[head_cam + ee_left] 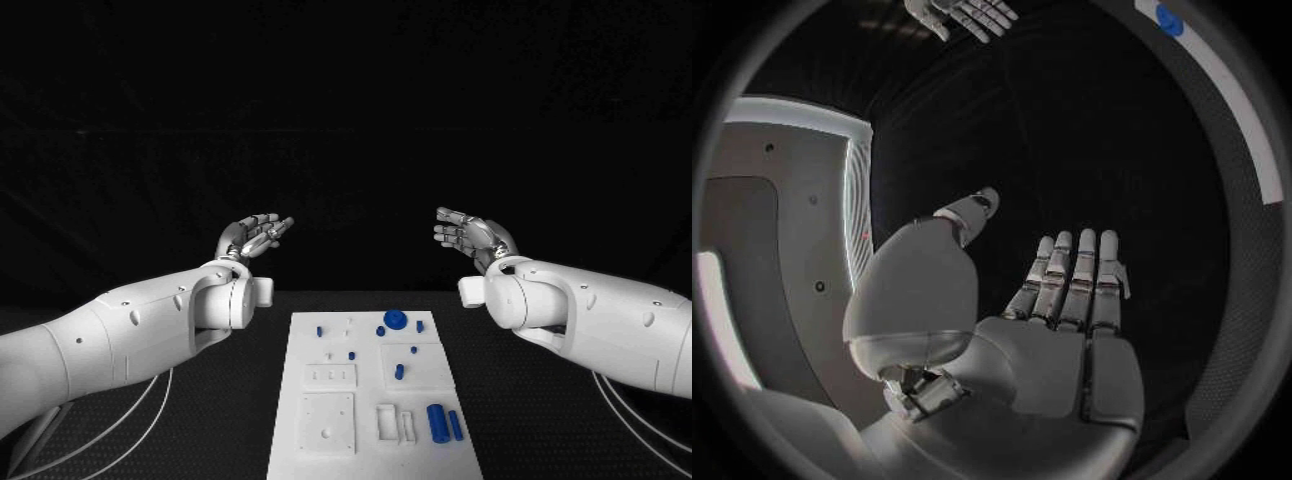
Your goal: Assemble the parts on the task board
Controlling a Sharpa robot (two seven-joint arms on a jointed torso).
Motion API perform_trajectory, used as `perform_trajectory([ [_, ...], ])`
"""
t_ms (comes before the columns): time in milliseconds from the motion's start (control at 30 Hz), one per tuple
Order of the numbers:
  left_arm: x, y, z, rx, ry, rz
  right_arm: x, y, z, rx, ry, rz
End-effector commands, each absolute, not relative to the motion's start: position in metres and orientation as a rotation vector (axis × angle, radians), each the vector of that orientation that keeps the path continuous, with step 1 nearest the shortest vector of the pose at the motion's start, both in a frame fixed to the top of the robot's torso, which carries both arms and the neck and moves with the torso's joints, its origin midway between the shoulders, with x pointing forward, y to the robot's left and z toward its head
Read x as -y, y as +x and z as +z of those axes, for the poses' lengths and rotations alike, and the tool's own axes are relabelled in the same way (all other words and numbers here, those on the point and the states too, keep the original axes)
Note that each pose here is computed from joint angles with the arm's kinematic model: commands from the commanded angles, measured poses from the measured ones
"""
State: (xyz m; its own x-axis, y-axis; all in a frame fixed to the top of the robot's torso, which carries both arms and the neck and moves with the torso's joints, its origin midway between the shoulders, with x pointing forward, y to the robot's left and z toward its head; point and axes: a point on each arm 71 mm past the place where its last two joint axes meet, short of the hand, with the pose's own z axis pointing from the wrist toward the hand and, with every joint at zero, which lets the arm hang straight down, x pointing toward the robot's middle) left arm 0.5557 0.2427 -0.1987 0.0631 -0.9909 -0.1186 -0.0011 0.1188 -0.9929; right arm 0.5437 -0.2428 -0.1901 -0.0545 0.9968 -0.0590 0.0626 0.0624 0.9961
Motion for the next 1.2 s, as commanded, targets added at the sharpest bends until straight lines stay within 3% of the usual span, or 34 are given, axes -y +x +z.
perform_trajectory([
  [33, -0.243, 0.568, -0.194, -1.321, -1.152, -1.128, 0.24, 0.553, -0.188, -1.539, 1.176, 1.247],
  [200, -0.251, 0.581, -0.185, -1.33, -1.14, -1.112, 0.25, 0.565, -0.178, -1.593, 1.162, 1.236],
  [367, -0.253, 0.584, -0.183, -1.332, -1.138, -1.108, 0.252, 0.568, -0.175, -1.608, 1.158, 1.233],
  [400, -0.256, 0.577, -0.182, -1.352, -1.123, -1.136, 0.255, 0.581, -0.171, -1.699, 0.574, 0.918],
  [467, -0.257, 0.575, -0.182, -1.353, -1.12, -1.142, 0.249, 0.58, -0.17, -1.708, 0.427, 0.863],
  [633, -0.26, 0.569, -0.18, -1.353, -1.114, -1.161, 0.239, 0.577, -0.169, -1.718, 0.227, 0.777],
  [833, -0.25, 0.564, -0.178, -1.365, -1.088, -1.223, 0.226, 0.575, -0.168, -1.698, -0.026, 0.648],
  [1200, -0.232, 0.547, -0.174, -1.425, -1.015, -1.342, 0.197, 0.566, -0.168, -1.621, -0.321, 0.525],
])
